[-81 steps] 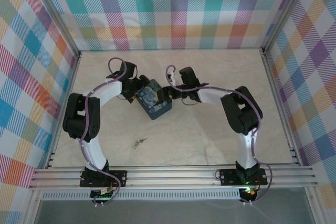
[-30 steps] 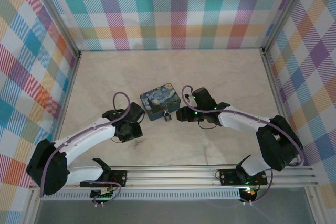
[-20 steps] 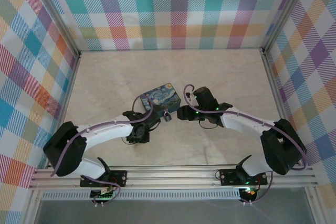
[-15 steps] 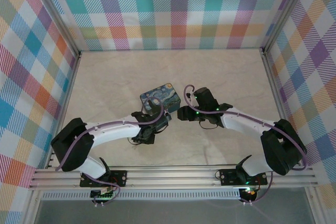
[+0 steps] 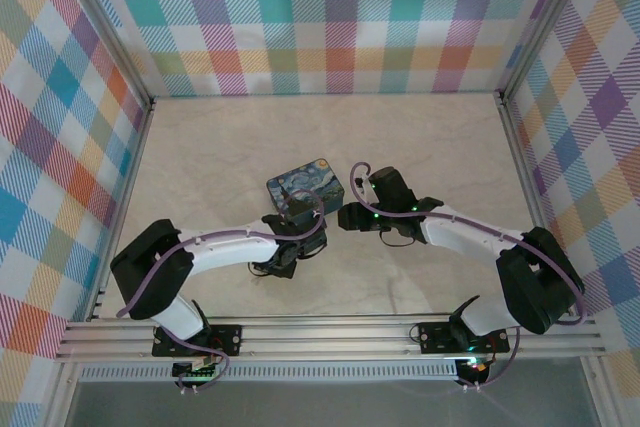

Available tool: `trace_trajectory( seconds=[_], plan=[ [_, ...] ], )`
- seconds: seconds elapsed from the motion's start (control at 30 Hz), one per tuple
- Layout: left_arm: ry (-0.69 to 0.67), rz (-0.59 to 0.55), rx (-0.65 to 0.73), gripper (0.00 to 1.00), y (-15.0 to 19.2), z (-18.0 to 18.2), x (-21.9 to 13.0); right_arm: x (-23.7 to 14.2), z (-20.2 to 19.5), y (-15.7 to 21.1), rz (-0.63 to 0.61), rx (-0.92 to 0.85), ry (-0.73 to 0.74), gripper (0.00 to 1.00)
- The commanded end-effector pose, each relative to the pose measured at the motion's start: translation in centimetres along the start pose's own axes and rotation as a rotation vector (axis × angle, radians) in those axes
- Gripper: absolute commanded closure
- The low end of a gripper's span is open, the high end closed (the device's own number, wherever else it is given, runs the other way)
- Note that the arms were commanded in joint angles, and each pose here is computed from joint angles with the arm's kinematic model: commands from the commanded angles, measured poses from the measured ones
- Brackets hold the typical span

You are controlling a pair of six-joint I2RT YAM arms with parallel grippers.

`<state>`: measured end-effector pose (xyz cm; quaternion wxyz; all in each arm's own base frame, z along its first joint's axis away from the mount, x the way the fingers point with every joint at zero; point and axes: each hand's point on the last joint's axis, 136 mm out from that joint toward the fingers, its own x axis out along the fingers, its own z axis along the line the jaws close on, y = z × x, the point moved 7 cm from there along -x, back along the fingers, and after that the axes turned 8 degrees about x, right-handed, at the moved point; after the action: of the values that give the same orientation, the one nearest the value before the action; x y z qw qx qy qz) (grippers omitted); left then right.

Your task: Unlock the padlock with the key

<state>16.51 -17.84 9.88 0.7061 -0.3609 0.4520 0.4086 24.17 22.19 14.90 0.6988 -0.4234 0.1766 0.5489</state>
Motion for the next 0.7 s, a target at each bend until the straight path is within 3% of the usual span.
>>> trace_trajectory(
  seconds=[0.0, 0.67],
  plan=[
    [-0.025, 0.014, 0.067, 0.73, 0.4, -0.2, 0.5, -0.1, 0.2, -0.1, -0.002, -0.01, -0.01, 0.49],
    [-0.068, 0.069, 0.105, 0.75, 1.6, -1.1, 2.4, 0.4, 0.2, 0.0, 0.021, -0.002, -0.014, 0.48]
  ],
)
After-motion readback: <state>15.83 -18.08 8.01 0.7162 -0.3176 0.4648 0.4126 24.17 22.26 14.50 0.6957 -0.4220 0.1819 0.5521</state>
